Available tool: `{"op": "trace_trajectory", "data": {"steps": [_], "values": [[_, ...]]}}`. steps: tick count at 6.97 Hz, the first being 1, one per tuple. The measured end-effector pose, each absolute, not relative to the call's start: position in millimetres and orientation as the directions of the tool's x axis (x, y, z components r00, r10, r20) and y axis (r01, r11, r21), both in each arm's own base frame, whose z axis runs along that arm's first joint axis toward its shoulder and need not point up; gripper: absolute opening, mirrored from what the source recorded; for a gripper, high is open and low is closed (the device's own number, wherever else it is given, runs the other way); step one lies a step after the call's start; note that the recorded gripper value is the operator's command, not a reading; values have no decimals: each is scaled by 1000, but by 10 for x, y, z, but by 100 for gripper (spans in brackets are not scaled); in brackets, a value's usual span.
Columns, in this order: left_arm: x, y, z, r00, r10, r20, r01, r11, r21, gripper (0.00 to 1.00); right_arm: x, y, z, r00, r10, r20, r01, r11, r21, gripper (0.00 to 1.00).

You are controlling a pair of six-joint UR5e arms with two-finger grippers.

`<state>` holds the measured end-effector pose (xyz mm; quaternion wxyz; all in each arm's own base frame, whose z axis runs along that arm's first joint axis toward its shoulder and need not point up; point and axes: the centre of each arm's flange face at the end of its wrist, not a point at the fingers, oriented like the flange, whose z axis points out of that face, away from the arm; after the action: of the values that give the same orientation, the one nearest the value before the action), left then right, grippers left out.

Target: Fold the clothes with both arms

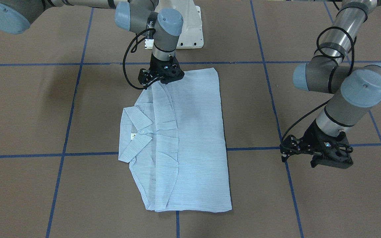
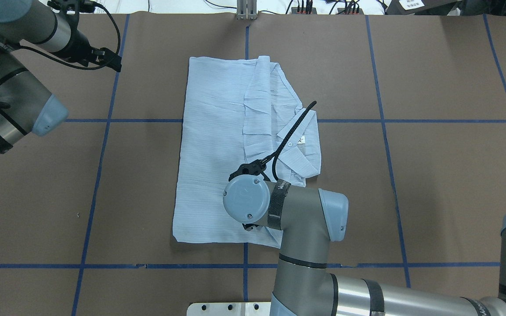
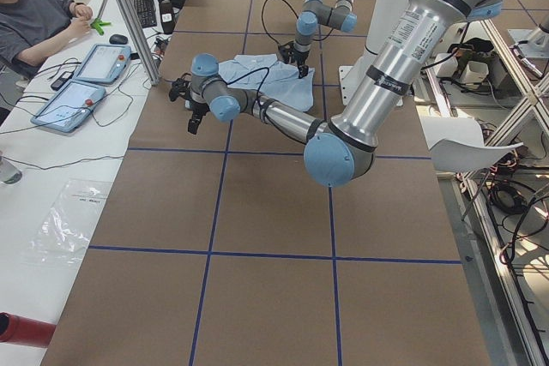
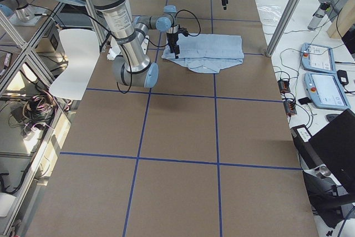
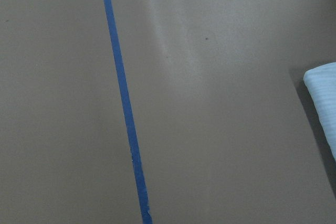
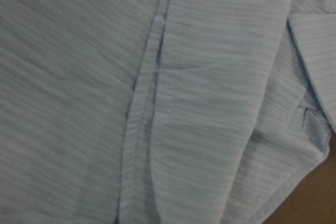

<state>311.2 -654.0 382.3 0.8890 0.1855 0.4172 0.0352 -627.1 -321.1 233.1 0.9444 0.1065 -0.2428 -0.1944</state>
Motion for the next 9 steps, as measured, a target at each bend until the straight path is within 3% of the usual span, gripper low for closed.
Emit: {"op": "trace_trajectory", "data": {"steps": [4,9], "values": [[3114,-6539,3824,649,217,-729,92,929,359,100,-6192,-3217,2437,821,-430,376,337,896,289,100],[3122,-6535,3809,647,220,-730,90,928,360,100,-5244,-3315,3063,812,-499,303,408,856,317,100]]}}
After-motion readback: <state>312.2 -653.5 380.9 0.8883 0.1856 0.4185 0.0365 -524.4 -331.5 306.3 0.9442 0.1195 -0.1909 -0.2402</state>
